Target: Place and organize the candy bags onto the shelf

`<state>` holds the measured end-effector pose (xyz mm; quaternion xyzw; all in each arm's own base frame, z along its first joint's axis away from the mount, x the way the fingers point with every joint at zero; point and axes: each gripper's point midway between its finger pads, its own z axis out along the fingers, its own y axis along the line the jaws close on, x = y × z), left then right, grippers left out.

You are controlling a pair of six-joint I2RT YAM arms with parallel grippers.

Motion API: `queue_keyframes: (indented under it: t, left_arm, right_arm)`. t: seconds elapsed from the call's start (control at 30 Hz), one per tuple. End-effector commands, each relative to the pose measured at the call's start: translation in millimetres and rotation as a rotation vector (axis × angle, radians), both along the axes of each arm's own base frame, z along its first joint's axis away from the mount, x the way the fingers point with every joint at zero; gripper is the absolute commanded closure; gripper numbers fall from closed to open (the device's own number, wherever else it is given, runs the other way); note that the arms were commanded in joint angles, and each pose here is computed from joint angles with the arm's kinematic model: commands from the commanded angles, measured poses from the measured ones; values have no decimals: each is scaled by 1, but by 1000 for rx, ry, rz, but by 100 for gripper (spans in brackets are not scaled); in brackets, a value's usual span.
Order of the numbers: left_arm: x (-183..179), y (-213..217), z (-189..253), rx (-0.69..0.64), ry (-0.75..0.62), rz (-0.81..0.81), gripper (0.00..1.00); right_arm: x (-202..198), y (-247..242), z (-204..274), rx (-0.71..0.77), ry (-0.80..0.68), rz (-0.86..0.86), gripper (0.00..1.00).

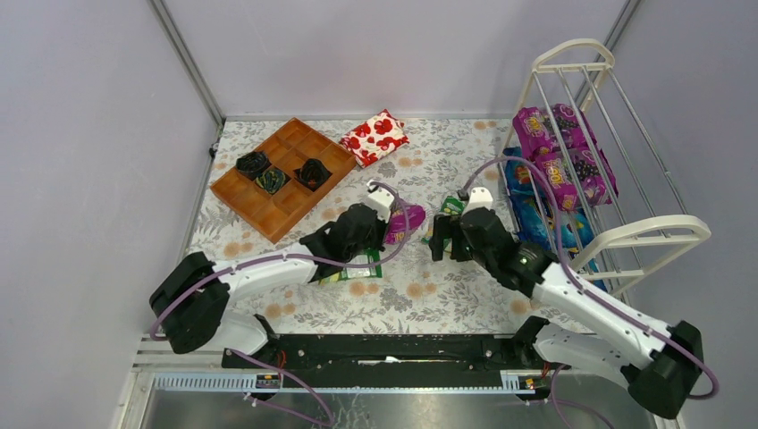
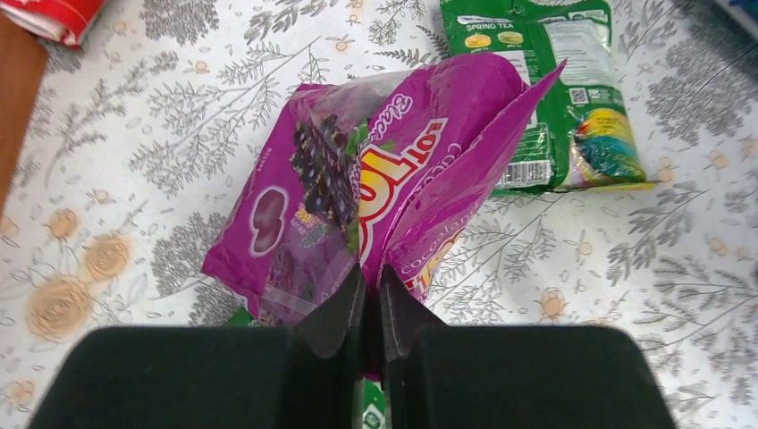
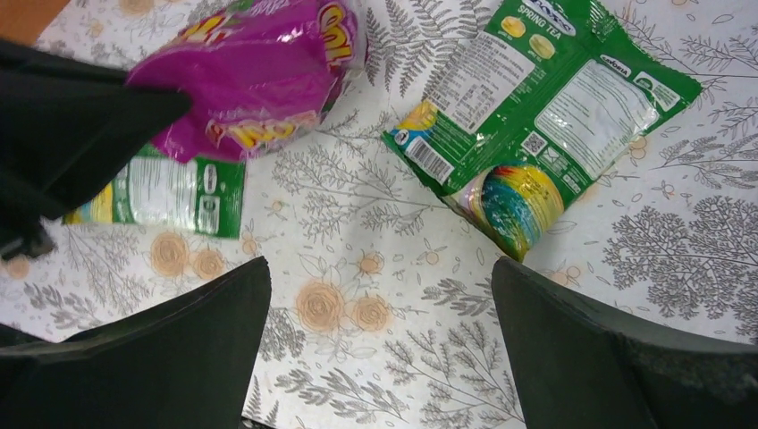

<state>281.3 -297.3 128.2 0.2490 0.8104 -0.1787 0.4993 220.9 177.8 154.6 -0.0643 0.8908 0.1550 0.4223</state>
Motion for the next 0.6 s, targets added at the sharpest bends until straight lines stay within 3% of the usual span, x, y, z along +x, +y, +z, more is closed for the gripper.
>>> queue_keyframes:
  t: [0.0, 0.17, 0.33, 0.57]
  left_arm:
    - [3, -5, 33, -220, 62, 64, 90]
    - [-1, -11, 32, -277, 155, 49, 91]
    - [-8, -23, 37, -371, 204, 8, 91]
    - [-12, -41, 41, -459, 282, -38, 91]
  right_arm:
    - [36, 17, 36, 139, -12, -123, 0]
    - [75, 25, 40, 352, 171, -279, 0]
    - [90, 68, 34, 441, 354, -250, 0]
    - [82, 102, -27, 475, 478, -322, 0]
